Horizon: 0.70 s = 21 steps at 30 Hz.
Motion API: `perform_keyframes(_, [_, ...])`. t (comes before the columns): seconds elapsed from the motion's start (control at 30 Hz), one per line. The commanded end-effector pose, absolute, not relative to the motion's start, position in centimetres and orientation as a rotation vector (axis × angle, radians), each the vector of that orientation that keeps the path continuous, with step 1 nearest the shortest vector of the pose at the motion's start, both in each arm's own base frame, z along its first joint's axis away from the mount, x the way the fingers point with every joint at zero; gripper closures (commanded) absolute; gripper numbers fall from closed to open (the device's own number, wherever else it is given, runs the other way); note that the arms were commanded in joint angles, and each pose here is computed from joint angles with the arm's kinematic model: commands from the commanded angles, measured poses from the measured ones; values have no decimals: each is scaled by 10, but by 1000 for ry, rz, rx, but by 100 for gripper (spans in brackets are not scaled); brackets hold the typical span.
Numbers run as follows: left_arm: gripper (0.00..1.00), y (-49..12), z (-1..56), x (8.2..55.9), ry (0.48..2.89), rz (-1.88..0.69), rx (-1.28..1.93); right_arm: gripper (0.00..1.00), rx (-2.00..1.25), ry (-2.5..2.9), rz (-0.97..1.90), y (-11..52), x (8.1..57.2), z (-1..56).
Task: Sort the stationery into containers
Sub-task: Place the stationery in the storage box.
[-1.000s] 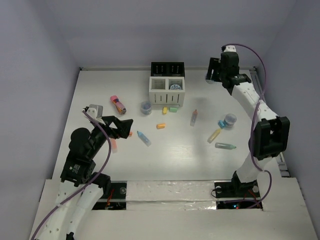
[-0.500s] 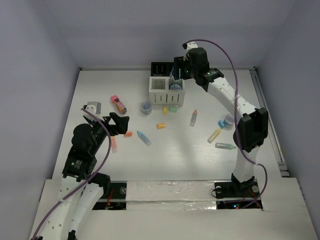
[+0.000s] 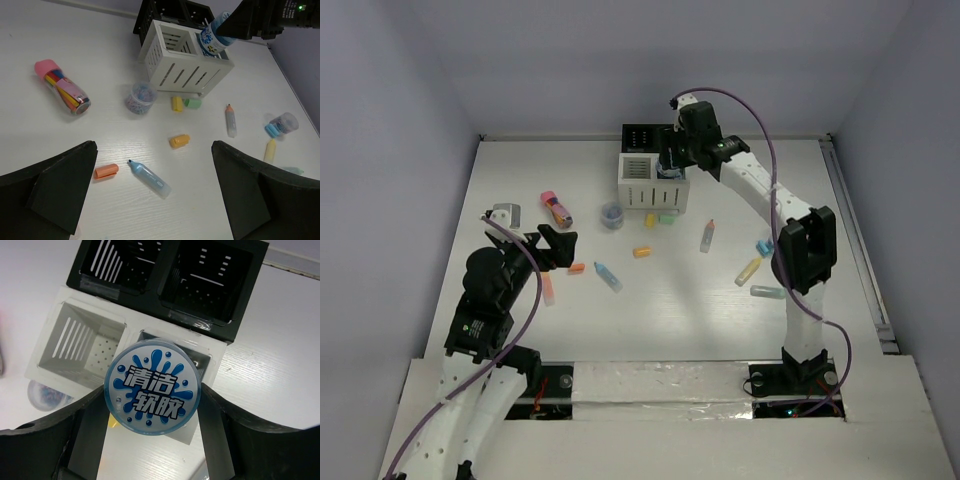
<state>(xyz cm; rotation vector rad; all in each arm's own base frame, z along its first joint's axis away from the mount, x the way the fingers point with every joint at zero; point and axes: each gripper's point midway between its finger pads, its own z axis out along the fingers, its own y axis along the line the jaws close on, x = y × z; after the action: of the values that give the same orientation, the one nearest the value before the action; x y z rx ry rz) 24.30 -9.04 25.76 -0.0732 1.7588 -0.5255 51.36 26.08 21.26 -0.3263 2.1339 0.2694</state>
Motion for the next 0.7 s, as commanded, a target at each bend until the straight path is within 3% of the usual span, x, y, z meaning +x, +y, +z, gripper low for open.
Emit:
perform_keyframes(0.0, [1,-85,272,246,1712,-519,-105,74,-314,2051,260,265,524,249])
perform_keyframes(0.37, [1,-83,273,247,1709,-513,-115,70,-328,2138,177,258,527,235])
perform_keyframes(0.53, [1,-80,272,248,1710,-500,-128,44,-327,2113,191,263,525,243])
perform_keyframes(0.67, [1,-79,268,251,1726,-489,-137,39,-328,2114,180,261,526,249])
